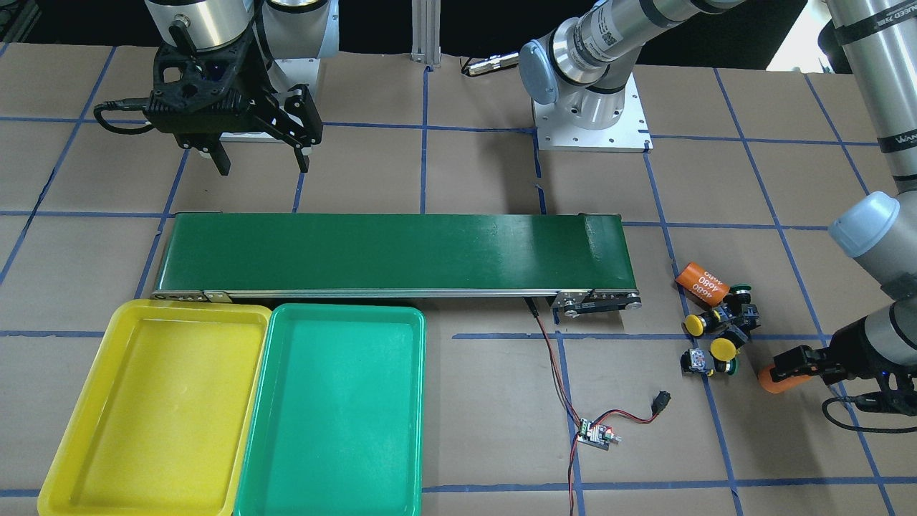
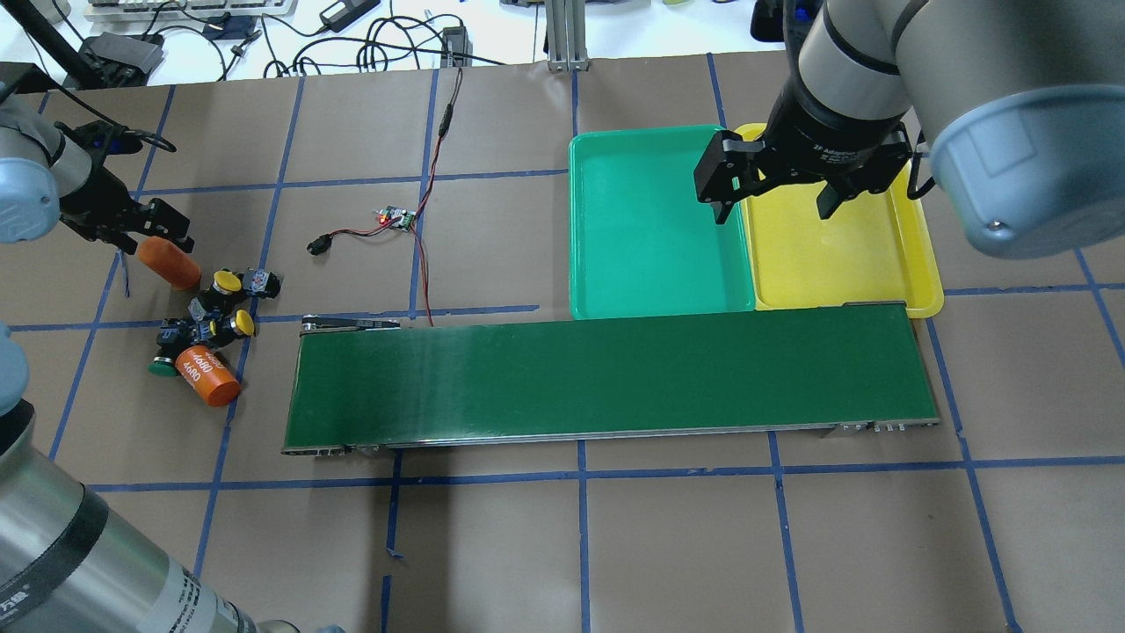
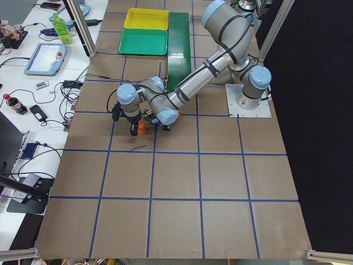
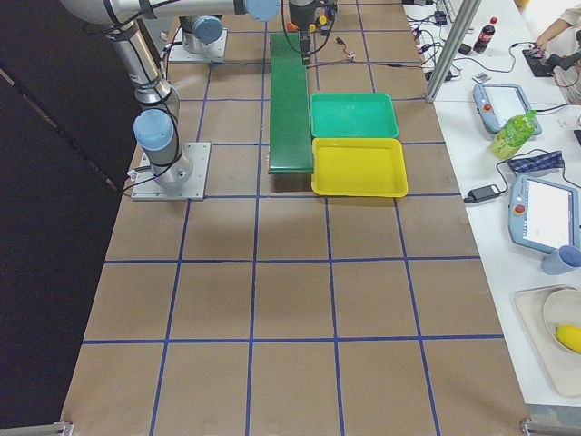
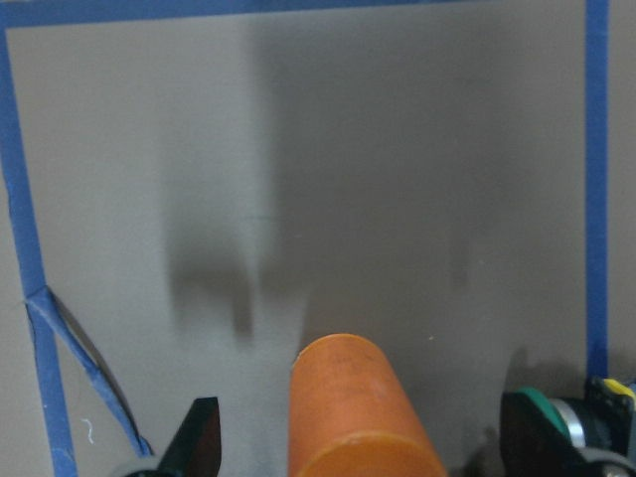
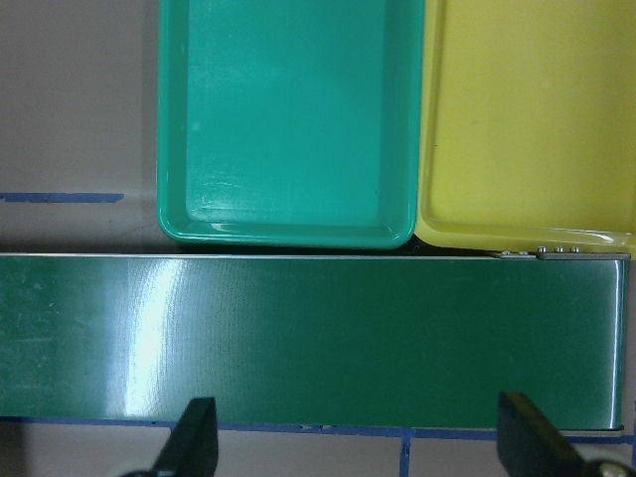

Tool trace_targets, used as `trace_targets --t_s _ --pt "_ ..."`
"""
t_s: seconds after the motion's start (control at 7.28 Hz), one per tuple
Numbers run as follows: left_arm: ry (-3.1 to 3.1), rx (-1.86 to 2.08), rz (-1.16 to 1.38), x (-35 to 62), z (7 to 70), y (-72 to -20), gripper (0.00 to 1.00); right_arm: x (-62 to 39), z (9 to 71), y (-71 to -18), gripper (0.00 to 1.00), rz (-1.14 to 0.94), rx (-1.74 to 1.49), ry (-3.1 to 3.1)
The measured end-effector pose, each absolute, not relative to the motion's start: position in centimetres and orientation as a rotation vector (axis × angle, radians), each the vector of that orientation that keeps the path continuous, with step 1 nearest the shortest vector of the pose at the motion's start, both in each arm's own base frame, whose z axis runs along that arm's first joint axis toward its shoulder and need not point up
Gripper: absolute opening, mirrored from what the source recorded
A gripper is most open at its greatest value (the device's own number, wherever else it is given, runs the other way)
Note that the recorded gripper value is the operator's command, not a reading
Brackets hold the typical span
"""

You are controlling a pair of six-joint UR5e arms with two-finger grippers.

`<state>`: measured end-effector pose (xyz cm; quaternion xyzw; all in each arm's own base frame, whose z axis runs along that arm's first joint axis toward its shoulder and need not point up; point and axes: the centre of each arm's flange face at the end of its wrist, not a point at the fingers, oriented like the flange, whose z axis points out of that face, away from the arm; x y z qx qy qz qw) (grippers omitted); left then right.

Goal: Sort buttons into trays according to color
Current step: 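Move the left gripper to the plain orange cylinder and grasp it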

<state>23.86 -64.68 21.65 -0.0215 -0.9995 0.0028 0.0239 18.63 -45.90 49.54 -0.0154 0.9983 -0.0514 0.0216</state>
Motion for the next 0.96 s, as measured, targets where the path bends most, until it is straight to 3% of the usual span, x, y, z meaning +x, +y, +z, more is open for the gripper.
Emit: trace_targets --t_s 0.55,0.96 --pt "-3.089 -0.049 0.016 23.9 22.0 -64.7 0.00 18.6 49.6 -45.9 1.00 -0.161 -0.046 3.095" --pt "-3.097 -0.016 0.040 21.4 25.8 -64.6 0.00 18.6 49.6 -45.9 1.00 -0.161 -0.048 3.094"
